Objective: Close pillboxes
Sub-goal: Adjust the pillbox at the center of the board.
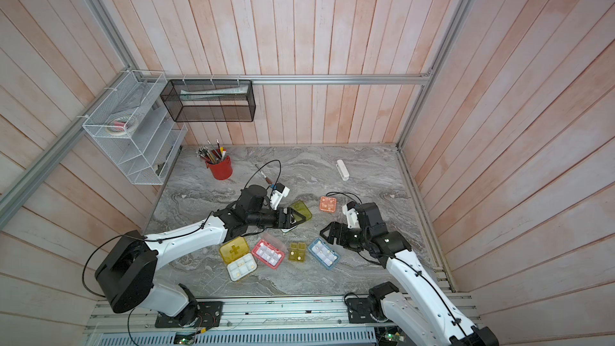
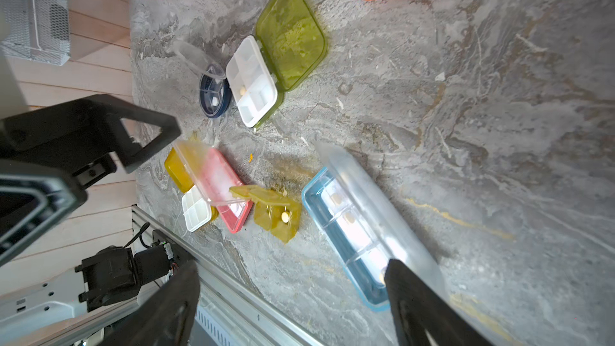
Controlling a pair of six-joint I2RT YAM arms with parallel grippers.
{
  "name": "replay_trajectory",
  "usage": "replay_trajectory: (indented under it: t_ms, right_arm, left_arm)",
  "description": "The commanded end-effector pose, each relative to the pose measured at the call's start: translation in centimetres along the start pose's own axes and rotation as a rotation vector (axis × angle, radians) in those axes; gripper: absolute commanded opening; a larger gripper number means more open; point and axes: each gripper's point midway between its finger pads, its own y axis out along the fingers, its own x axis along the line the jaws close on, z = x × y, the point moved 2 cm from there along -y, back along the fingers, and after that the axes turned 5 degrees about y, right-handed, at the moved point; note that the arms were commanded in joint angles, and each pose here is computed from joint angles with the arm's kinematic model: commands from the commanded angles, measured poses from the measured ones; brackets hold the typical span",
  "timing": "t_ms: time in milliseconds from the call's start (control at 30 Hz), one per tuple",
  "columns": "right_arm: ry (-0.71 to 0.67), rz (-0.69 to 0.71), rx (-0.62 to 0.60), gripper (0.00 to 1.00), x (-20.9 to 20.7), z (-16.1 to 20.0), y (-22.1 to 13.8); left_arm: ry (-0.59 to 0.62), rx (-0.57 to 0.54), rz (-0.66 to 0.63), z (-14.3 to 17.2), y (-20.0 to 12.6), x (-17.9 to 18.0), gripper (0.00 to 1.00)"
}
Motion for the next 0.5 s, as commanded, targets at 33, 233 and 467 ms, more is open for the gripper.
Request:
replay_trajectory:
  t_ms: [33,233,467]
  right_arm:
    - [0.032,-0.026,-0.027,0.89,2.5,0.8,-1.8]
    - [0.039,-0.082,0.099,0.89,4.3,6.2,1.0]
    - [-0.004,0.011,0.170,0.89,2.7,10.1,4.2]
  left_arm:
    - [0.017,-0.012,0.012,-1.0,1.6,-0.8,0.84]
    - [0.022,-0.001,0.035,-1.8,3.2,-1.3,0.84]
    - [0.025,0.004,0.041,-2.0,3.5,-1.4,0.84]
